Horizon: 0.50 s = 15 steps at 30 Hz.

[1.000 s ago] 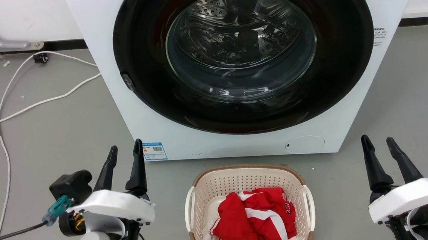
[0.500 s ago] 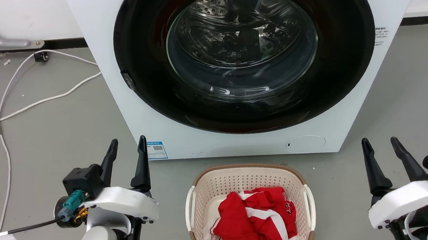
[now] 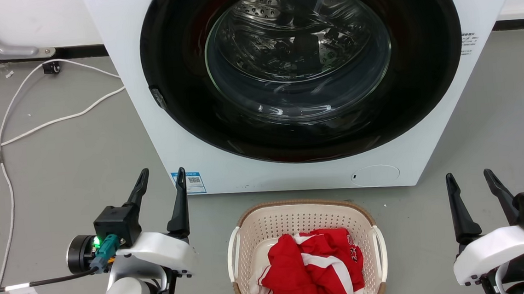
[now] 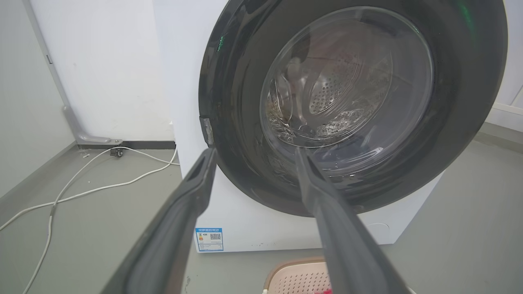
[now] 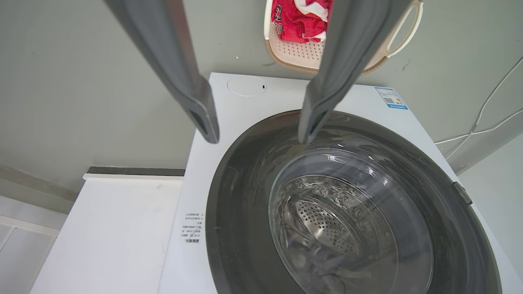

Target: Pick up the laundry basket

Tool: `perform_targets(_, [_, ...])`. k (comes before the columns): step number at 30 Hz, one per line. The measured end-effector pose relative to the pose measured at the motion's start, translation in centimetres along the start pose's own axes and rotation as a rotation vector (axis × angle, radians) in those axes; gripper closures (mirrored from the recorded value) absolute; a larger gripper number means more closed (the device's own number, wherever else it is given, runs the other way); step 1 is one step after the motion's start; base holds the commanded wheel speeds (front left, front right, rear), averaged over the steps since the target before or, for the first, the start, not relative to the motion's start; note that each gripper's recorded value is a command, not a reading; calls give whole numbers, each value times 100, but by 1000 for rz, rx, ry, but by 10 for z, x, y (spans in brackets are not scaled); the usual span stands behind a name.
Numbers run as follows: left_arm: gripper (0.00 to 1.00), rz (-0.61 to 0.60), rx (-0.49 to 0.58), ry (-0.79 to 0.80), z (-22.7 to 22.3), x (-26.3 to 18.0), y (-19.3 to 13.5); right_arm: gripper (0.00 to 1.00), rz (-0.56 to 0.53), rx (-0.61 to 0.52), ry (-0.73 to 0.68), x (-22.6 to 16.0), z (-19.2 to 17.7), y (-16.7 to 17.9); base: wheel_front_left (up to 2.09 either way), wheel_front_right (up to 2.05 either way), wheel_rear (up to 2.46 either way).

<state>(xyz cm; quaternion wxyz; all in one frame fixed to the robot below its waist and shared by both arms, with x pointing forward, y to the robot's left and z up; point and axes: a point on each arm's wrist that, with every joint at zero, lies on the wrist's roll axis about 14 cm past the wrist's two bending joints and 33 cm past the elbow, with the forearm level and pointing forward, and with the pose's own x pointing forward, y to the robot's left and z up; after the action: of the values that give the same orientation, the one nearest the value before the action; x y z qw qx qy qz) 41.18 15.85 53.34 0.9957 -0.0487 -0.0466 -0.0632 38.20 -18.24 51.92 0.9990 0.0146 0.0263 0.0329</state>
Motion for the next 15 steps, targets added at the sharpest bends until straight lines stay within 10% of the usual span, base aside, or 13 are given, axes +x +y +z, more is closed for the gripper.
perform_targets(15, [0, -16, 91, -18, 0, 1, -3, 0, -9, -97, 1, -5, 3, -2, 0, 0, 0])
